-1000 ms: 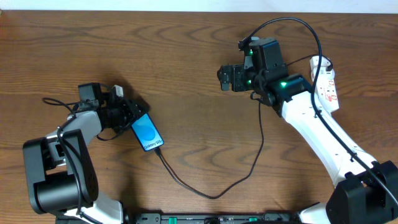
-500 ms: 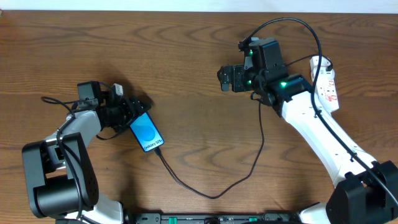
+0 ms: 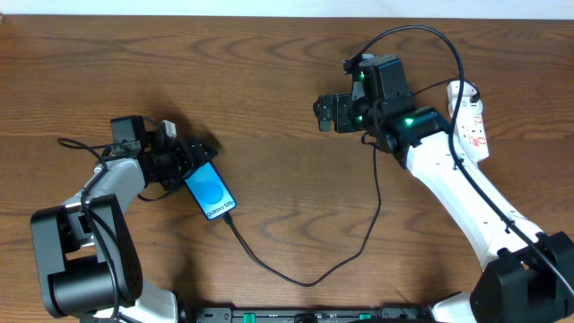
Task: Plug charger to phone and switch on socket
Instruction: 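Set the phone down on the table with the left gripper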
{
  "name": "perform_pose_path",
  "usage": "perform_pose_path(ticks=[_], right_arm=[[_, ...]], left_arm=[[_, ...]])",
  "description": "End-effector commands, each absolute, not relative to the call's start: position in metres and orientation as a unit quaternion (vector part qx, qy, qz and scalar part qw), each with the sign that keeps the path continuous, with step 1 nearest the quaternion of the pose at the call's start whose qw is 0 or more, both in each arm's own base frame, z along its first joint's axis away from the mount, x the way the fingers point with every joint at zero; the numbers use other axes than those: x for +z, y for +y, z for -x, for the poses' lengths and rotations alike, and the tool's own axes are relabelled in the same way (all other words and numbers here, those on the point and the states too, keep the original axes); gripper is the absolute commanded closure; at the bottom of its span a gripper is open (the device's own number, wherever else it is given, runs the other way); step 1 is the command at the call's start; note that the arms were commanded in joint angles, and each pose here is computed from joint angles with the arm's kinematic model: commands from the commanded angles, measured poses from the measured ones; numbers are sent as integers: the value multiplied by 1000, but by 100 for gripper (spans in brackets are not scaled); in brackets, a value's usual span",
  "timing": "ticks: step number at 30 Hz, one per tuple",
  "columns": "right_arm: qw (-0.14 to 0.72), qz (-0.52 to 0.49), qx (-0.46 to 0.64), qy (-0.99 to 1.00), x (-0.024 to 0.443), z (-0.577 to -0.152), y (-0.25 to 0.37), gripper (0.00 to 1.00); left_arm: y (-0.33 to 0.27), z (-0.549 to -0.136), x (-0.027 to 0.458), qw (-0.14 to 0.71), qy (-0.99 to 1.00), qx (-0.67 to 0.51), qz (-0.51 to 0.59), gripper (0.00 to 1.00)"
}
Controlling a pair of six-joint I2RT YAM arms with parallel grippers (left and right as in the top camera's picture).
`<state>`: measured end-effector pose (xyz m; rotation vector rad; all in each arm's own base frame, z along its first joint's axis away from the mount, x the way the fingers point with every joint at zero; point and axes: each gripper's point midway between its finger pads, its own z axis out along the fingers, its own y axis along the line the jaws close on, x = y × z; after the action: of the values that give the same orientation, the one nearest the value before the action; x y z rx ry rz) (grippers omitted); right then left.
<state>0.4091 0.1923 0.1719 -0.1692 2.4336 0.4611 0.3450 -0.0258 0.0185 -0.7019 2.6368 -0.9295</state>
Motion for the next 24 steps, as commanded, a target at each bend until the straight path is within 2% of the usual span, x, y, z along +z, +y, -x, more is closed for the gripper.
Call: perform_pose_path(ticks=[1,8,9,10,24], right_arm=[[340,69,176,921,186,-410,191,1],[339,69,175,922,186,-410,191,1],[339,69,175,922,186,-410,191,1],[339,69,175,922,186,-410,191,1],[339,69,175,922,186,-410,191,1]], left_arm=[[-2,-305,-35,65,932,-215,284,17],[5,-298,-40,55,935,-189,294,15],[6,-297,-40,54,935,-186,296,11],[7,-297,-41,52,935,-183,299,10],[7,-291,-42,41,935,-179,305,9]])
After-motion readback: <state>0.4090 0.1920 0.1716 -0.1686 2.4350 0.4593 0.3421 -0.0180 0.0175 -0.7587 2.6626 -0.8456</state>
